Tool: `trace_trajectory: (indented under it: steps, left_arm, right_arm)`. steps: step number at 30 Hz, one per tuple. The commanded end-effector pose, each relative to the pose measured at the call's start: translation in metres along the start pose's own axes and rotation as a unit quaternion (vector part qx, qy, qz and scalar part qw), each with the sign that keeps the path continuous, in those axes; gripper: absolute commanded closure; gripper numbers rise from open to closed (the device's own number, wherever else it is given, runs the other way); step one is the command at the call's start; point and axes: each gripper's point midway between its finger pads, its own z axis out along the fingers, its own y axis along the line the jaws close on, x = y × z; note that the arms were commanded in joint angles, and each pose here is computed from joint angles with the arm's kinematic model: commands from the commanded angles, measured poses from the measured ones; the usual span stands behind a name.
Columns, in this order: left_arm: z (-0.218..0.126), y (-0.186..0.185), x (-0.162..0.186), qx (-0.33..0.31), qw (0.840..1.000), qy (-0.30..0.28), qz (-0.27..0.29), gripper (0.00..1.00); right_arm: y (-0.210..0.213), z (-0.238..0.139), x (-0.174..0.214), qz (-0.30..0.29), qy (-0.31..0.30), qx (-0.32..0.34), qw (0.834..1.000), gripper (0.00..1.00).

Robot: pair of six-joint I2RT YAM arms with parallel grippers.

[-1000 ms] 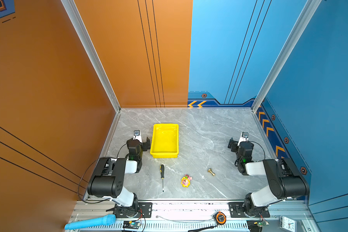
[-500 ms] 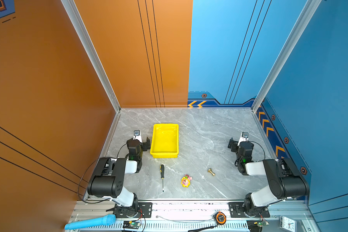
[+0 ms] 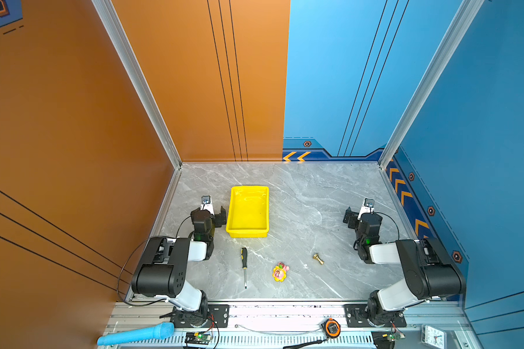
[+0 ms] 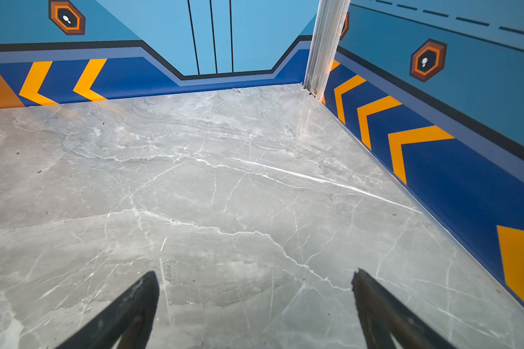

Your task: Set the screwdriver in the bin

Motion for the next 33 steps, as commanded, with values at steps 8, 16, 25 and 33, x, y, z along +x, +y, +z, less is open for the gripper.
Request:
trace_trajectory:
  steps: [8,16,25,33]
  left_arm:
    - [0.0,-0.002,0.003,0.004,1.0,0.002,0.004,0.02]
    - [-0.011,0.007,-0.012,-0.011,1.0,-0.005,-0.004,0.02]
    - [-0.035,0.023,-0.033,-0.033,0.999,0.019,-0.029,0.02]
    - [-0.063,0.036,-0.048,-0.061,0.988,0.09,-0.105,0.02]
  right_arm:
    - [0.001,0.003,-0.01,-0.001,-0.011,0.004,1.0,0.0]
    - [0.005,-0.005,-0.024,-0.014,-0.003,0.0,1.0,0.0]
    - [0.021,-0.041,-0.048,-0.026,-0.011,-0.026,0.999,0.0]
    - [0.011,-0.078,-0.077,0.023,0.014,0.006,1.0,0.0]
